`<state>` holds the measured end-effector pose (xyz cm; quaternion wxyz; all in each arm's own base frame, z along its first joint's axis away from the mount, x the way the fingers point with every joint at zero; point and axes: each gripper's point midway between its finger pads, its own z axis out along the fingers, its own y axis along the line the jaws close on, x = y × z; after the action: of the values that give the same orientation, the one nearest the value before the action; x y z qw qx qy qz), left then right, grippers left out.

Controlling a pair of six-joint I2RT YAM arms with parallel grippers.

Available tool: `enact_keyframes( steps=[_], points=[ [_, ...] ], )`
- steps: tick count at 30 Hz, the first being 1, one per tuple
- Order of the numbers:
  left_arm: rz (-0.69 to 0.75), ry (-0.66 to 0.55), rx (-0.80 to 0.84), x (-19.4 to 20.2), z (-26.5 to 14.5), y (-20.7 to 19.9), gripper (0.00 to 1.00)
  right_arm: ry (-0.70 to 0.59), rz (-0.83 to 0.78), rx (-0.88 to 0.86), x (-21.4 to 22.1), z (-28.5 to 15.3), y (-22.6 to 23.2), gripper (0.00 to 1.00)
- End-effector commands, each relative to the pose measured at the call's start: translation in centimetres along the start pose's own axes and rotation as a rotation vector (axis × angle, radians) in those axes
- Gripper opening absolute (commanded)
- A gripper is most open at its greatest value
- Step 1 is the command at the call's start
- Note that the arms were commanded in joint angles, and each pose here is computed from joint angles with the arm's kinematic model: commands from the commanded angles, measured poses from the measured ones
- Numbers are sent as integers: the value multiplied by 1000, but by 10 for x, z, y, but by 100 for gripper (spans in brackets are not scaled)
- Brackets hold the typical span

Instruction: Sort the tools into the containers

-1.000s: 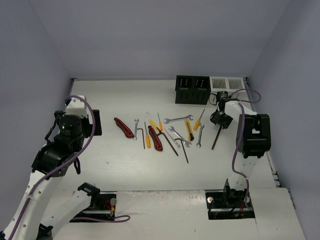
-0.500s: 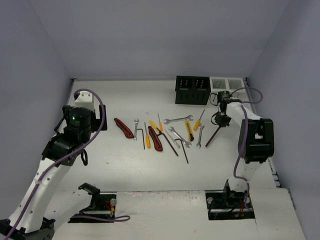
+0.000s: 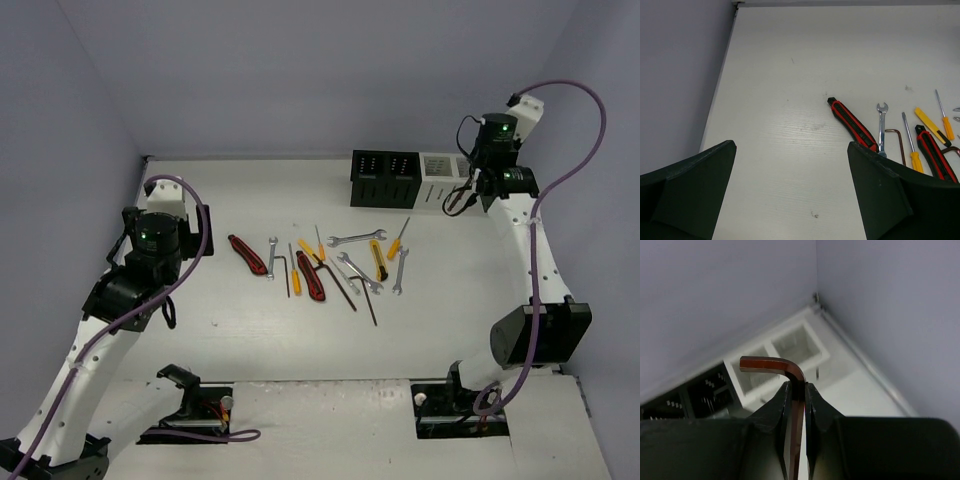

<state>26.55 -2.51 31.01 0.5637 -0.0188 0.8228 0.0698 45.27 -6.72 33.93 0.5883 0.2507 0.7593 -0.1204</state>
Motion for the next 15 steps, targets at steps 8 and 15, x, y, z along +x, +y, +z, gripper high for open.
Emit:
enact_keyframes(
  steps=[8, 15],
  points=[
    [-57, -97, -21, -22, -9, 8, 91, -419, -63, 74, -90, 56, -5, 0],
    [-60, -101, -30, -15, -13, 13, 91, -456, -44, 53, -96, 97, -1, 0]
  ],
)
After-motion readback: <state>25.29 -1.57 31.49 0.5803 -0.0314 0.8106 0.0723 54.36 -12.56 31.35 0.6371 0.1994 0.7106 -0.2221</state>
